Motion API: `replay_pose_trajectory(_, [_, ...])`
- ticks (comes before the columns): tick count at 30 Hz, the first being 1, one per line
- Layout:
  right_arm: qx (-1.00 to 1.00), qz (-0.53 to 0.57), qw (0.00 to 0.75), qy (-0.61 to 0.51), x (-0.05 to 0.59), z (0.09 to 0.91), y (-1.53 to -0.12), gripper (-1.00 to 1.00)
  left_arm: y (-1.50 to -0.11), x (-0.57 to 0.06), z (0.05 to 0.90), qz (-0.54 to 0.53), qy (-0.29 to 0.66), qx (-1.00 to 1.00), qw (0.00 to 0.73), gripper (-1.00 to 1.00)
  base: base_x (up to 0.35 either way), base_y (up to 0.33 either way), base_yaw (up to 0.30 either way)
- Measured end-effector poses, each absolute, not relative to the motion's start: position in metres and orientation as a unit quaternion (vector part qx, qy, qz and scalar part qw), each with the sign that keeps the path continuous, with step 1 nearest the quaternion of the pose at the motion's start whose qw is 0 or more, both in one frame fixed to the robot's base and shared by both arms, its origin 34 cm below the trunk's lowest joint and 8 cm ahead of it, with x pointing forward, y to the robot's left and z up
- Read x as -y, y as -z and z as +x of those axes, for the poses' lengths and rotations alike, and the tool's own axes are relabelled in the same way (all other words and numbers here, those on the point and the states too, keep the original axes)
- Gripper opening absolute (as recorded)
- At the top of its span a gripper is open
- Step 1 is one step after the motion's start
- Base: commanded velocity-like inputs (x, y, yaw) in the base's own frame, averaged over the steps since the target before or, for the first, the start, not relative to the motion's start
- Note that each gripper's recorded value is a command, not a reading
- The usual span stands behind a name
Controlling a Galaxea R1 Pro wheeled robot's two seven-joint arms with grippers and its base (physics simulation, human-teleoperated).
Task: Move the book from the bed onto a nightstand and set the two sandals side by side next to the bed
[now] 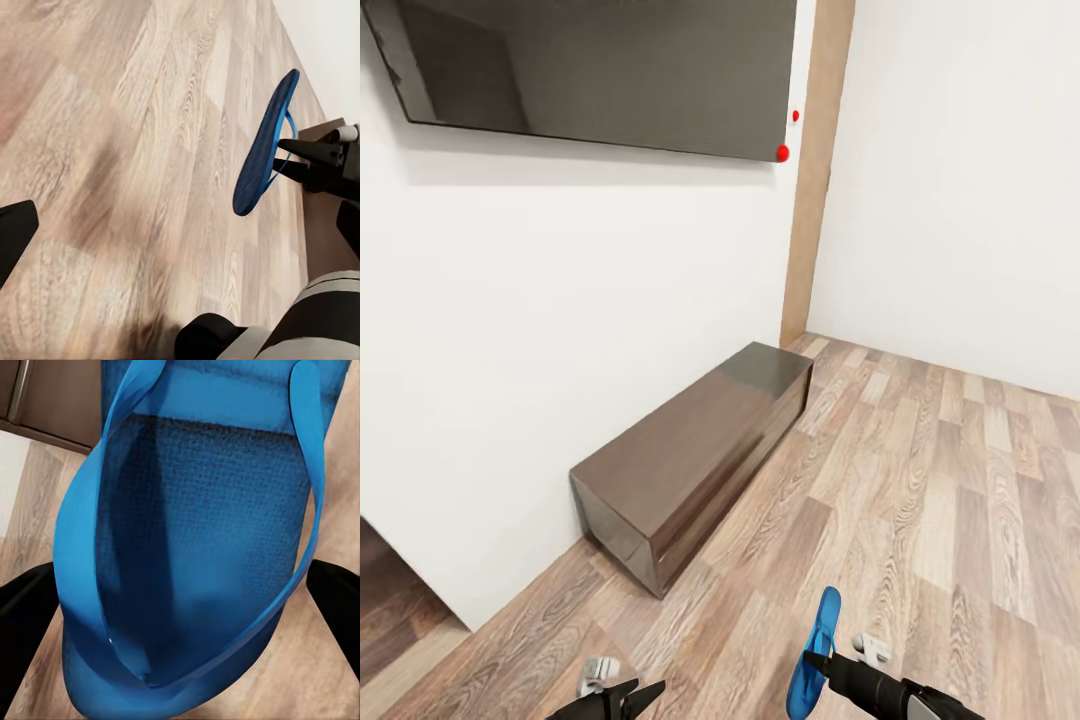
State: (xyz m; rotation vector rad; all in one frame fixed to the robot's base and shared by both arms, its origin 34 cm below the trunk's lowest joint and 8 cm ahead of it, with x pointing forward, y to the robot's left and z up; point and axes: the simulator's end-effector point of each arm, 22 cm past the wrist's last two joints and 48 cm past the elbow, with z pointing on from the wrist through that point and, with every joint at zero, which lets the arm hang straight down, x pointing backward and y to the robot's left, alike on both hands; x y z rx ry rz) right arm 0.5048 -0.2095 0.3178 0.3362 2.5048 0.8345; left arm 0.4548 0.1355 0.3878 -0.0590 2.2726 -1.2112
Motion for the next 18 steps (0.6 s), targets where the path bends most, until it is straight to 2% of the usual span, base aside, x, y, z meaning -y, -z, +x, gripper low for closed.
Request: replay_pose_trajectory(18, [-0.914,0.122,0.237,-0.304,0.2095,0.5046,-0.3176,-1.00,-0.3847,-0.1348,0.4512,-0.025,0.452,-0.849,0.274,1.00,0.000,0.000,0.288])
